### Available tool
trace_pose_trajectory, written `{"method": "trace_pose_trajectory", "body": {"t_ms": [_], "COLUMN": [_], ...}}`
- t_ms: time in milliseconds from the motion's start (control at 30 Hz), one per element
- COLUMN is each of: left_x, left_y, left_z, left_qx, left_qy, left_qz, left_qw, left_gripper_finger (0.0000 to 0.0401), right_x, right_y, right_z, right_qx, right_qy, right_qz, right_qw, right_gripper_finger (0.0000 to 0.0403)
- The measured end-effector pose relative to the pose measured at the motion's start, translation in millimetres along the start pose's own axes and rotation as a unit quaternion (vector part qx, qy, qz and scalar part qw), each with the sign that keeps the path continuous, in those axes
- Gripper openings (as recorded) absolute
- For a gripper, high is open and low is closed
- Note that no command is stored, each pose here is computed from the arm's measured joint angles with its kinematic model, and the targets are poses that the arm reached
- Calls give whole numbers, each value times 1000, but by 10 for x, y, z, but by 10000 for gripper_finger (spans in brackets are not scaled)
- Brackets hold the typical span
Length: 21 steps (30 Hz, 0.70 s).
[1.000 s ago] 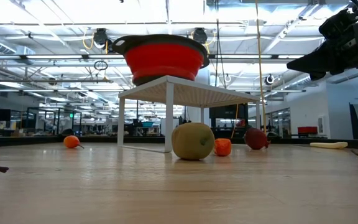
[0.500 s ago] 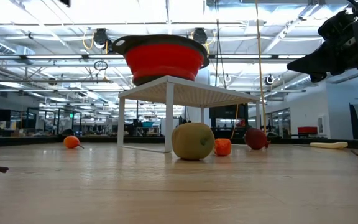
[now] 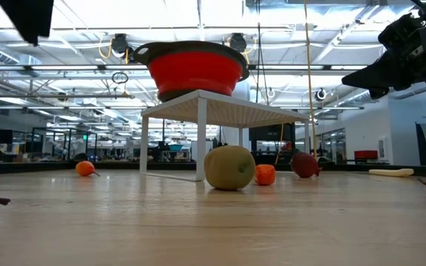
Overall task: Pick & Place Fruit
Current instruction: Put the pear into the red strainer bowl on the shelf
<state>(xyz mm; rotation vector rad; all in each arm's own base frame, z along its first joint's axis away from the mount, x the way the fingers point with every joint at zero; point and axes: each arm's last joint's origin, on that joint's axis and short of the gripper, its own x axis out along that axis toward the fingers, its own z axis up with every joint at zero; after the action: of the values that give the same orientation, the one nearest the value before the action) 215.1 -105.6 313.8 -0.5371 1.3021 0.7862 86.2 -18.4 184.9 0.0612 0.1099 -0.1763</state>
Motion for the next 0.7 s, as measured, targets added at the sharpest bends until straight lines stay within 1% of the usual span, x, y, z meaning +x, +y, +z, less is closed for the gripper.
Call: {"method": "trace_pose_trajectory", "body": {"t_ms": [100, 233, 367, 533, 700], "left_x": [174, 384, 560, 646, 681], "left_y": [5, 3, 14, 114, 346], "left_z": [-63, -117, -142, -163, -185], "left_qx": [21, 56, 61, 53, 39], "left_qy": [5, 10, 11, -2, -33], "left_qz": [24, 38, 47, 26, 2], "left_qw": [999, 998, 997, 998, 999], "left_gripper_finger": [239, 239, 239, 239, 239], "right_x": [0, 0, 0, 0, 0], "right_y": [0, 0, 0, 0, 0], "right_z": [0, 0, 0, 0, 1], "right_qx": [0, -1, -2, -2, -2], "right_qy": [0, 0, 0, 0, 0], "right_qz": [0, 0, 0, 0, 0], "right_qw": [1000, 1000, 1000, 1000, 1000], "right_gripper_finger": [0, 0, 0, 0, 0]}}
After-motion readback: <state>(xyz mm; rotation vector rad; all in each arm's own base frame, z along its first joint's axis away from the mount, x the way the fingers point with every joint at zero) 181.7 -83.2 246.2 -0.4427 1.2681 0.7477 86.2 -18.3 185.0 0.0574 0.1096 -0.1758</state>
